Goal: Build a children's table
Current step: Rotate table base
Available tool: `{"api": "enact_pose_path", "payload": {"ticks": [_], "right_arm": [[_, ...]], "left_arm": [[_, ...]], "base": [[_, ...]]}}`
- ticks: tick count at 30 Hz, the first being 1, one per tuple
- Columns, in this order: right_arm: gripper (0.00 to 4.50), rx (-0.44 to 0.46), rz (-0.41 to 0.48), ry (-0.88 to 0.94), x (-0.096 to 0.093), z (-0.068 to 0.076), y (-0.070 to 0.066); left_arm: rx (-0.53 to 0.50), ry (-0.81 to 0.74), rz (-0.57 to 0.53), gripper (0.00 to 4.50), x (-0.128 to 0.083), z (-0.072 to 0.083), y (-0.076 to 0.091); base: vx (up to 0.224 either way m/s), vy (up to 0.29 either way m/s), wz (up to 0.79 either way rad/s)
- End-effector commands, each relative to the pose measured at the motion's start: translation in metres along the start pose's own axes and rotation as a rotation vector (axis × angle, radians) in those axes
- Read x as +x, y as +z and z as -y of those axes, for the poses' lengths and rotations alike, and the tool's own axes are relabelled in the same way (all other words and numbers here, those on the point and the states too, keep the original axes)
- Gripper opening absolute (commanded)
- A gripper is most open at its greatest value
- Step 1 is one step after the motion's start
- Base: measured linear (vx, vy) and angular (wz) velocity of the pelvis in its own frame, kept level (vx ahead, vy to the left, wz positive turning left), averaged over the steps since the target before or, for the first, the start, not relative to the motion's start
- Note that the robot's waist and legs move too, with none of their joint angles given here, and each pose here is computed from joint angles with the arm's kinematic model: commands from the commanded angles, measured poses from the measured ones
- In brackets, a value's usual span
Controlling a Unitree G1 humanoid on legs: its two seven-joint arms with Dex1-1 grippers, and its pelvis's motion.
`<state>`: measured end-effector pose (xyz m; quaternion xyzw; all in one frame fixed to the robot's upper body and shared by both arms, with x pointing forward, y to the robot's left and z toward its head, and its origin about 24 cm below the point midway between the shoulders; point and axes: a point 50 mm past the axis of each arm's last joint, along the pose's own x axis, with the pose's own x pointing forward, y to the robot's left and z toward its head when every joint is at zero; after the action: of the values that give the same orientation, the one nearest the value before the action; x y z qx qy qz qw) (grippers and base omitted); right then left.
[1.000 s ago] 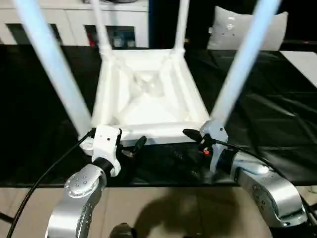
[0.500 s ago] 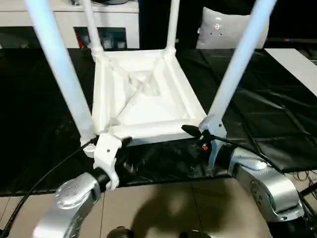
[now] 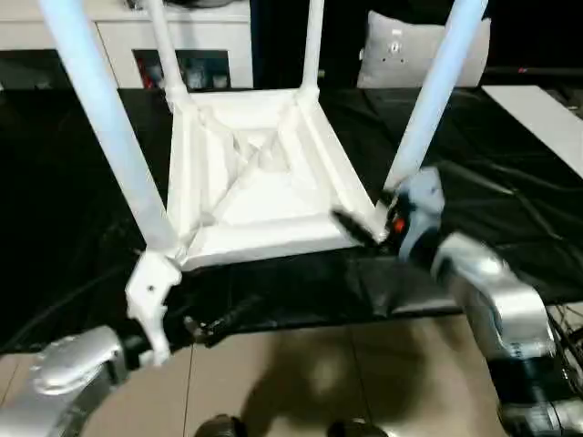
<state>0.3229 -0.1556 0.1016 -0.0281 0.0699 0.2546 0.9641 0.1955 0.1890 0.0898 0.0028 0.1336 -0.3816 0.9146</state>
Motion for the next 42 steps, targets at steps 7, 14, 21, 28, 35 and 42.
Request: {"api": "enact_pose_path", "payload": {"ticks": [7,14,21,28,35,42], "right_arm": [[4.50,-0.006,-0.026,-0.298,-0.012,0.045,-0.004],[4.50,0.019,-0.121,-0.118,-0.012,0.012,-0.030],[4.50,0.032,-0.148,-0.087,-0.012,-0.004,-0.035],[4.50,0.059,-0.177,0.000,-0.030,-0.019,-0.033],[4.50,0.079,-0.186,-0.022,-0.026,-0.029,-0.037],[4.50,0.087,-0.149,0.028,-0.031,-0.042,-0.030]], "left_arm": [[0.015,0.027,-0.015,4.39,-0.014,-0.010,0.005],[0.072,0.048,0.059,4.39,-0.001,-0.030,0.028],[0.091,0.219,0.008,4.39,0.016,-0.057,0.023],[0.046,0.289,0.061,4.39,0.009,-0.048,0.018],[0.058,0.423,0.125,4.39,0.029,-0.063,0.023],[0.021,0.454,0.165,4.39,0.028,-0.051,0.019]], "base": [[-0.007,0.001,0.01],[-0.052,-0.020,0.02],[0.053,-0.057,0.10],[-0.018,0.009,-0.01],[0.000,0.000,0.00],[0.031,-0.008,0.00]]}}
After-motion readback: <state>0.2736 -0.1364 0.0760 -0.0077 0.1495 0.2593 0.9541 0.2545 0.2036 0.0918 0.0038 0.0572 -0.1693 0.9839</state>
